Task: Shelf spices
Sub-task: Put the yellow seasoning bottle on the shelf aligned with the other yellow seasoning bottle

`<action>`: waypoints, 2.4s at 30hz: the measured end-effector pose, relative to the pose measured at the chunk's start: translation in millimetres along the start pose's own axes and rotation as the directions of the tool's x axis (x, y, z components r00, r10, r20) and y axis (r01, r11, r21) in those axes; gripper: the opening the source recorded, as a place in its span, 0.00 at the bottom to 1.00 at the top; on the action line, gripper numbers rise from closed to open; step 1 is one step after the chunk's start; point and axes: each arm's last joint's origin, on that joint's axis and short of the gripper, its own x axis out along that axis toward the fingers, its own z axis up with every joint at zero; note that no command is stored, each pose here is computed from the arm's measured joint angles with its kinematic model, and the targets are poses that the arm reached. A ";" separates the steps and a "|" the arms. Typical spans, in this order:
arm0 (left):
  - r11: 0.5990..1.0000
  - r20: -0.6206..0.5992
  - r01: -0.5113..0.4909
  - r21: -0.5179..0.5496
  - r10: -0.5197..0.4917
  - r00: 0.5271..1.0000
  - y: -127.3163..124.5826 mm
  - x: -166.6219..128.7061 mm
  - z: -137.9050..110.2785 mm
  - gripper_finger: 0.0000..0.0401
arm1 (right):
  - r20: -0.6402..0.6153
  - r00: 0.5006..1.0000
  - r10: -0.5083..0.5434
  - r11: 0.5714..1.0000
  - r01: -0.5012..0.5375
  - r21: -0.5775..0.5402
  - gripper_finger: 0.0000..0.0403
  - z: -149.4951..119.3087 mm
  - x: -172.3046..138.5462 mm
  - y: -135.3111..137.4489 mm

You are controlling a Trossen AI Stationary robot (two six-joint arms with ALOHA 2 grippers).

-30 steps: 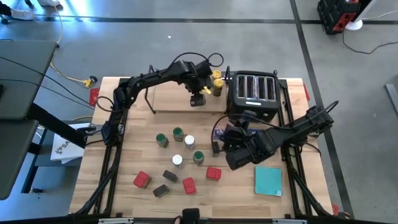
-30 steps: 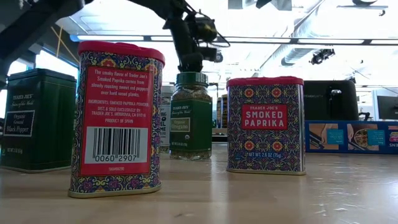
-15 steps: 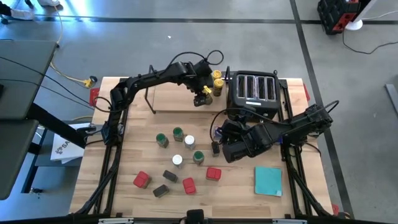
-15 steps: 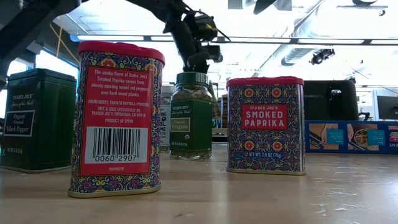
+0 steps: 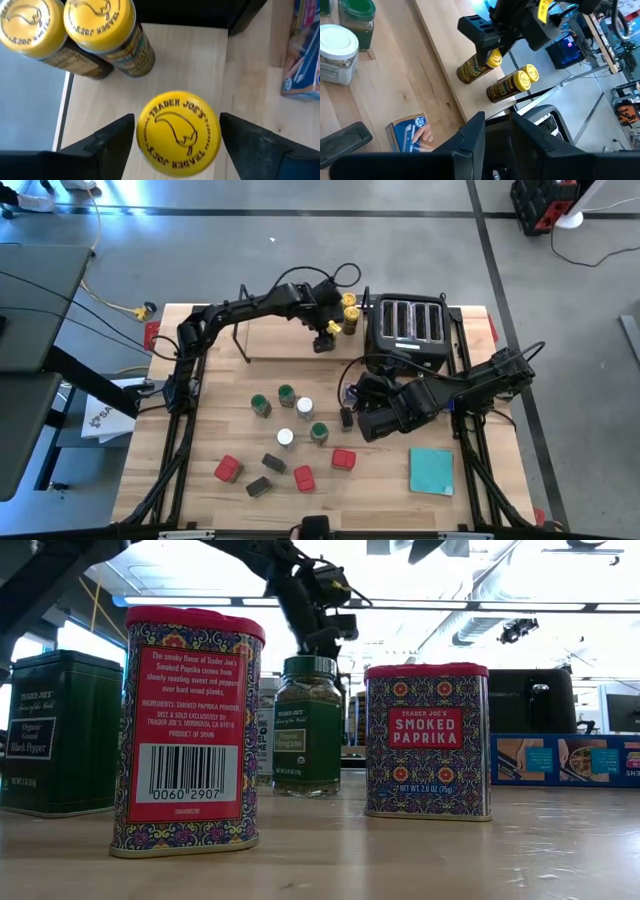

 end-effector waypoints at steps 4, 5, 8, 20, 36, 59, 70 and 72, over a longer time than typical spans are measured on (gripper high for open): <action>1.000 0.020 -0.011 0.001 0.011 1.000 1.3 -11.1 3.9 0.74 | -0.004 1.000 -0.002 0.999 0.002 -0.038 0.21 0.5 1.5 -0.9; 1.000 0.021 -0.012 0.001 0.012 1.000 1.6 -17.6 5.1 0.74 | -0.004 1.000 -0.009 0.999 0.009 -0.043 0.21 1.2 3.0 -1.8; 1.000 0.032 -0.013 -0.002 0.013 0.999 0.5 -42.5 8.9 0.74 | -0.025 1.000 0.014 0.997 -0.016 -0.078 0.21 5.6 11.8 -5.3; 0.997 0.114 0.034 -0.073 -0.026 0.993 -8.2 -177.1 -40.2 0.74 | -0.090 0.903 0.421 0.875 -0.430 -0.222 0.21 16.6 108.7 -43.8; 0.927 0.284 -0.069 -0.370 0.183 0.941 -62.8 -249.0 -193.6 0.74 | 0.396 0.751 0.528 0.802 -0.595 0.058 0.21 46.1 190.0 -103.6; 0.897 0.367 -0.048 -0.440 0.228 0.902 -96.1 -267.0 -271.4 0.74 | 0.165 0.822 0.546 0.817 -0.565 0.111 0.79 14.9 258.2 -103.7; 0.885 0.340 -0.051 -0.463 0.231 0.912 -97.9 -255.5 -278.0 0.74 | 0.111 0.798 0.593 0.784 -0.603 0.146 0.79 2.8 279.6 -101.9; 0.884 0.329 -0.053 -0.464 0.227 0.917 -97.9 -251.9 -278.5 0.74 | 0.117 0.795 0.595 0.782 -0.606 0.145 0.77 4.2 278.3 -100.1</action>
